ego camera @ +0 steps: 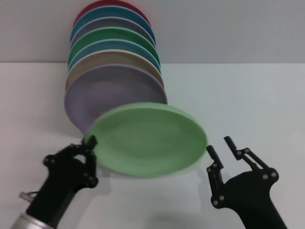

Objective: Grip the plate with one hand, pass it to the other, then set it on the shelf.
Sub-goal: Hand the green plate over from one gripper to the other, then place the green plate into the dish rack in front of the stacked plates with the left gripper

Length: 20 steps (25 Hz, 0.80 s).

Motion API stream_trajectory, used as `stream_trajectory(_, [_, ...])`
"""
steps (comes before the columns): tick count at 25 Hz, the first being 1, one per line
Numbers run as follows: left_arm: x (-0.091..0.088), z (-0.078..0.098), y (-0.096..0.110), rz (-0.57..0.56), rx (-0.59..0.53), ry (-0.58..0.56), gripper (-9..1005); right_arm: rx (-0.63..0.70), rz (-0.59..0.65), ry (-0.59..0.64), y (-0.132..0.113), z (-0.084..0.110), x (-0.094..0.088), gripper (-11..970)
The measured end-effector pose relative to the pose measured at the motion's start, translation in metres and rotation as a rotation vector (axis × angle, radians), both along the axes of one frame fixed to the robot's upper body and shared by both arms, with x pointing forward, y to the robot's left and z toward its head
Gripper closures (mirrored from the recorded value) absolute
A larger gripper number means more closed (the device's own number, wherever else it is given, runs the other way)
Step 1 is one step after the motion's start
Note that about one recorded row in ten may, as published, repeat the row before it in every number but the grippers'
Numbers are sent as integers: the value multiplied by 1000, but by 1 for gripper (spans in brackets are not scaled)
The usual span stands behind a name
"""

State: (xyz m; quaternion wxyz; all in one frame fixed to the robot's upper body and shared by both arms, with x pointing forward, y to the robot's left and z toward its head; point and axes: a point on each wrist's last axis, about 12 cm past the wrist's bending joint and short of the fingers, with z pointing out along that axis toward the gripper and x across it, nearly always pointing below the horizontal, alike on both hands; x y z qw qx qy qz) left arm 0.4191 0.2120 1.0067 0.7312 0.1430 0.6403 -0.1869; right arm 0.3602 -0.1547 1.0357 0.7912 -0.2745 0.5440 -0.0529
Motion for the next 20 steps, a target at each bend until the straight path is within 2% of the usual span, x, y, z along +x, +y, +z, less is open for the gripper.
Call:
stream_trajectory(4, [-9, 8, 11, 27, -73, -59, 959, 16, 24, 34, -2, -5, 1, 693])
stream_trajectory(7, [-9, 14, 20, 54, -111, -108, 959, -10, 31, 55, -4, -11, 4, 693])
stream_trajectory(12, [3, 23, 31, 99, -132, -171, 958, -26, 17, 70, -12, -16, 11, 694])
stream_trajectory(20, [27, 26, 36, 109, -65, -198, 957, 6, 17, 77, -24, -19, 25, 694])
